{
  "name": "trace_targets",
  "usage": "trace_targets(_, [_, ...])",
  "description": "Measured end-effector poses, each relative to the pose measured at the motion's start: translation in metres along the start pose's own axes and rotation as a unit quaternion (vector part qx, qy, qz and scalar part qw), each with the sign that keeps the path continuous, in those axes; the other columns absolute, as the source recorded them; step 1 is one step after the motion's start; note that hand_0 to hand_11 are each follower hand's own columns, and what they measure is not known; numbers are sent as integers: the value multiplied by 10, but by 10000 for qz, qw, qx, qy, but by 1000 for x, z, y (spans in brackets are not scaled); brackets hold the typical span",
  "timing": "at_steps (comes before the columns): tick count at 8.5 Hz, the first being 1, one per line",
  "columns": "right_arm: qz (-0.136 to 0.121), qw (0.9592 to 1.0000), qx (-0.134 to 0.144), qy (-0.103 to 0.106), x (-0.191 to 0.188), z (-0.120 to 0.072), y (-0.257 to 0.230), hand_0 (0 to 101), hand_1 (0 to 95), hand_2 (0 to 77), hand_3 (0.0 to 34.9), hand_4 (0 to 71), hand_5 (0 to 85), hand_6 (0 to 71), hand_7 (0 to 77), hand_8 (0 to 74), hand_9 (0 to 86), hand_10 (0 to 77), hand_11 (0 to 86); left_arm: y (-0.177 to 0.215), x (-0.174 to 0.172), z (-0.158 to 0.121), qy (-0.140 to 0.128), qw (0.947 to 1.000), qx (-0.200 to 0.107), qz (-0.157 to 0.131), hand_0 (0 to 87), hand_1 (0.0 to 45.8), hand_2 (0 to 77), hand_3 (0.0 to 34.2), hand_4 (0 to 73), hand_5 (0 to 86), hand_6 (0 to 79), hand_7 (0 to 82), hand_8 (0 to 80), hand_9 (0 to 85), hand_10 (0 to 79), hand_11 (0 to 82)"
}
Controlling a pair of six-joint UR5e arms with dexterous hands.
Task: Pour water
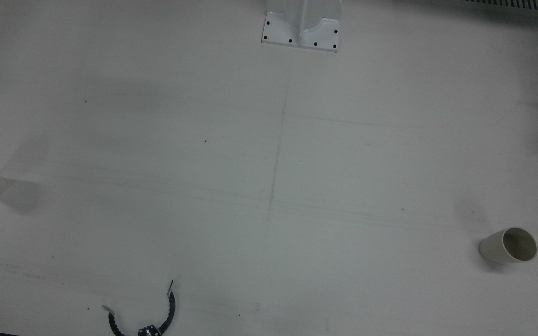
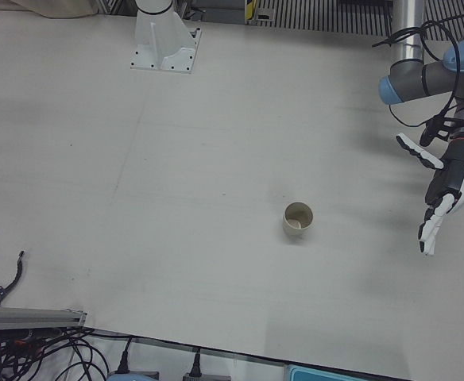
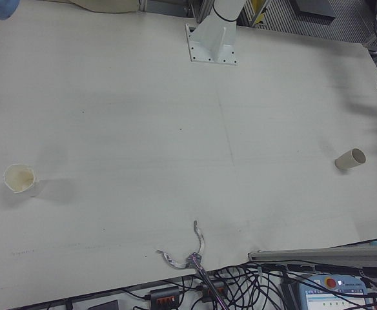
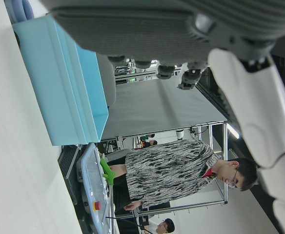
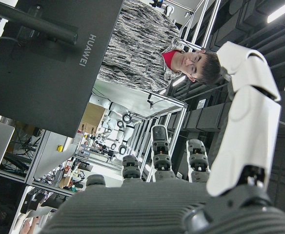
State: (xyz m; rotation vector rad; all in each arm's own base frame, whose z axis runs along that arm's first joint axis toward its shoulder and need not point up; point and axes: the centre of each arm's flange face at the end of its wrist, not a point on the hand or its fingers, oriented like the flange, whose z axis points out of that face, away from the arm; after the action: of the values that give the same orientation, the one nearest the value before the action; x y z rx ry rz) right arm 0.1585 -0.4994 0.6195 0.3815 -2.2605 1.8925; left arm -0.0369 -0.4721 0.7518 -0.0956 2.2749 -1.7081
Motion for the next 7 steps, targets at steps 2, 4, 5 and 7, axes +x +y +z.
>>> trace_targets(2, [-47, 9997, 123, 207, 22, -5, -13, 521, 235, 245, 118, 49, 76, 164, 202, 60, 93, 0, 5, -22, -18, -24, -107, 9987, 47, 502, 578, 125, 11, 1, 169, 0, 55, 22, 0, 5, 38, 76])
trace_targets(4, [-76, 9981, 315, 528, 61, -12, -50, 521, 235, 245, 119, 33, 76, 153, 185, 60, 65, 0, 5, -42, -55, -25, -361, 9972, 66, 644, 573, 125, 11, 1, 180, 0, 71, 44, 0, 5, 22, 60])
trace_targets(5, [-88, 9973, 344, 643, 77, -14, -67, 521, 235, 245, 119, 33, 76, 153, 185, 60, 65, 0, 5, -46, -78, -13, -440, 9972, 44, 608, 544, 87, 5, 1, 191, 0, 71, 44, 0, 5, 16, 16])
trace_targets(7, [-98, 9966, 365, 734, 90, -17, -82, 520, 251, 235, 119, 0, 71, 142, 169, 54, 87, 0, 5, -43, -125, 18, -564, 9972, -6, 499, 515, 98, 16, 2, 229, 0, 71, 33, 0, 5, 0, 16])
